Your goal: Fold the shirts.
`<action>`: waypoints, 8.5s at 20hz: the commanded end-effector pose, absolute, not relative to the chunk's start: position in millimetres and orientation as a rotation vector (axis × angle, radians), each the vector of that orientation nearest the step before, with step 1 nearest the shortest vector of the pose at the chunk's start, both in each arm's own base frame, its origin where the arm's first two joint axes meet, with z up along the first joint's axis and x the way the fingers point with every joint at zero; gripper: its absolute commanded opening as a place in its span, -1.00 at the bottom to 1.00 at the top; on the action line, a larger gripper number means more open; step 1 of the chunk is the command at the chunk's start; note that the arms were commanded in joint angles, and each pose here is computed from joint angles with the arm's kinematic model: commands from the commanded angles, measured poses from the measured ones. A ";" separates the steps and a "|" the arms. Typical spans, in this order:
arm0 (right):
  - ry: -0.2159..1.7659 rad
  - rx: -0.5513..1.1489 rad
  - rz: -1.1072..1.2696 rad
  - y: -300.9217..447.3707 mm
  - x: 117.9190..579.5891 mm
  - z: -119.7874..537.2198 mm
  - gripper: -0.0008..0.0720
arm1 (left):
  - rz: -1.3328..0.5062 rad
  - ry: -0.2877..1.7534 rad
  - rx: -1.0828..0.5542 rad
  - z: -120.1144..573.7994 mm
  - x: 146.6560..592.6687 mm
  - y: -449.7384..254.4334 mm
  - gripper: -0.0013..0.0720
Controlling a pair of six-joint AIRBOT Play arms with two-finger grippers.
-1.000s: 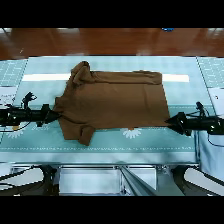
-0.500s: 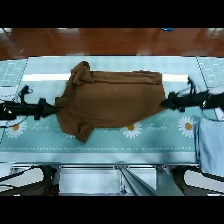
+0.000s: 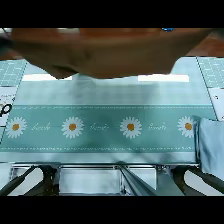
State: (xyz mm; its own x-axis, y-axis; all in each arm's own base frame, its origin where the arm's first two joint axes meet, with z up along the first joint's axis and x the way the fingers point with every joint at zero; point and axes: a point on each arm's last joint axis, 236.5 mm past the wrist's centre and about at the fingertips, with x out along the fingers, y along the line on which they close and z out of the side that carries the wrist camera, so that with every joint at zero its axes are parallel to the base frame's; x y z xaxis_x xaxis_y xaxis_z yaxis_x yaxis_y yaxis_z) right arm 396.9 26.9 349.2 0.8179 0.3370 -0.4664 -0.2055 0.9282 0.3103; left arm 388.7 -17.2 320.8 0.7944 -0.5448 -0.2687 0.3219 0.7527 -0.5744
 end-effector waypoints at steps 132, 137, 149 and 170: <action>1.429 0.840 0.292 68.7 260.5 -82.9 -0.93 | -0.198 1.401 -0.919 -101.1 261.1 -26.2 -0.90; 1.335 0.669 0.242 34.4 288.7 -35.9 -0.93 | -0.237 1.221 -0.896 -50.2 313.5 -13.7 -0.90; 1.172 0.717 0.273 26.5 419.6 -40.3 -0.93 | -0.356 1.134 -0.816 -16.4 485.8 -49.6 -0.90; 1.084 0.750 0.232 -34.8 492.1 -13.9 0.18 | -0.386 1.281 -0.830 -15.9 508.1 -12.3 0.42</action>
